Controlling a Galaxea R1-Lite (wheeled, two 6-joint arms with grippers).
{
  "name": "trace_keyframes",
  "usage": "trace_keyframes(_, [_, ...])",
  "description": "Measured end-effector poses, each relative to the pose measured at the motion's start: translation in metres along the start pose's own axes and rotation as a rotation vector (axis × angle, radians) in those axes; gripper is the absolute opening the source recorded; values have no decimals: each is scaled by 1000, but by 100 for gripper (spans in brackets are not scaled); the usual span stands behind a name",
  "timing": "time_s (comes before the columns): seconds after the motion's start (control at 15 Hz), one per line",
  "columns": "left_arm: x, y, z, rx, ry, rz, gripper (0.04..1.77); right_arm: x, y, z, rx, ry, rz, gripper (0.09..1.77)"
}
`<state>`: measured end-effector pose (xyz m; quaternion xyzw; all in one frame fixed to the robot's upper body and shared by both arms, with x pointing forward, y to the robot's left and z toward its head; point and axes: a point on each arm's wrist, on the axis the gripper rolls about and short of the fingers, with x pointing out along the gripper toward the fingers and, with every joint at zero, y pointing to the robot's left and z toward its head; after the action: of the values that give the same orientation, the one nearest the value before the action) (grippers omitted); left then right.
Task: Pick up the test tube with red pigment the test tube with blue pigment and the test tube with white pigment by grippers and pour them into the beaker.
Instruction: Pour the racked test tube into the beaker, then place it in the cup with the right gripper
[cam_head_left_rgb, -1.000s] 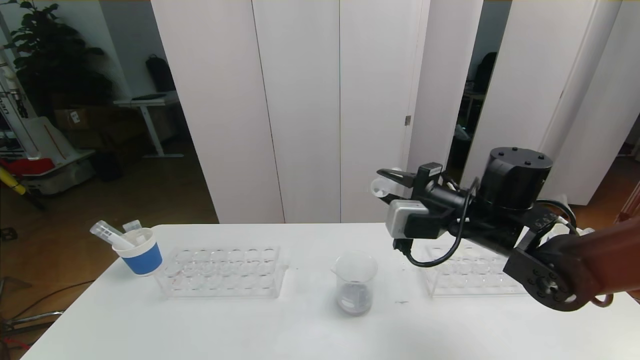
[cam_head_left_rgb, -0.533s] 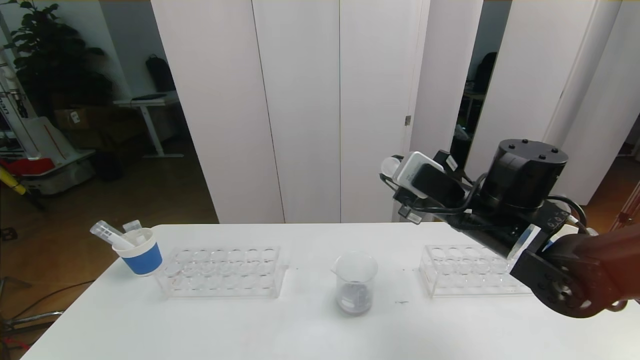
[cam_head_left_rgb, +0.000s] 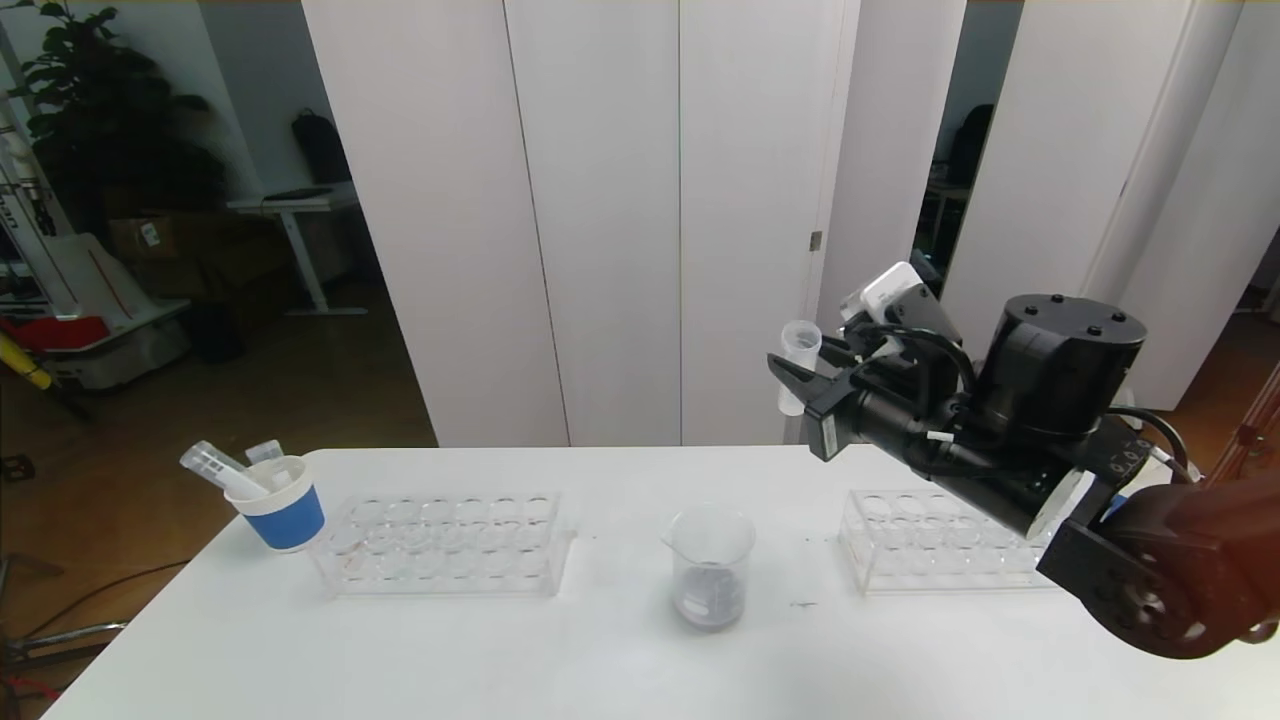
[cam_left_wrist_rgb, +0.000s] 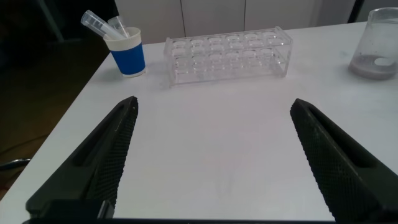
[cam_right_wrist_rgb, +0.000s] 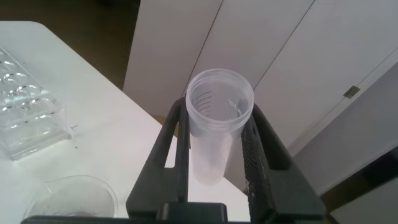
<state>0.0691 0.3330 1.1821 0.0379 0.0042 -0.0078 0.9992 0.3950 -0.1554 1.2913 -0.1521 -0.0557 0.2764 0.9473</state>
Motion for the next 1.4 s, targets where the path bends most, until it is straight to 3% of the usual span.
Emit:
trace_keyframes(0.27, [0, 0, 0, 0, 0, 0, 175, -6, -1, -6, 217, 37, -61, 58])
trace_keyframes(0.6, [0, 0, 0, 0, 0, 0, 175, -29, -21, -18, 250, 93, -145, 58])
trace_keyframes(0.93, [0, 0, 0, 0, 0, 0, 175, -62, -72, -24, 239, 99, -320, 58])
trace_keyframes(1.4, [0, 0, 0, 0, 0, 0, 175, -109, -149, -26, 207, 85, -618, 58])
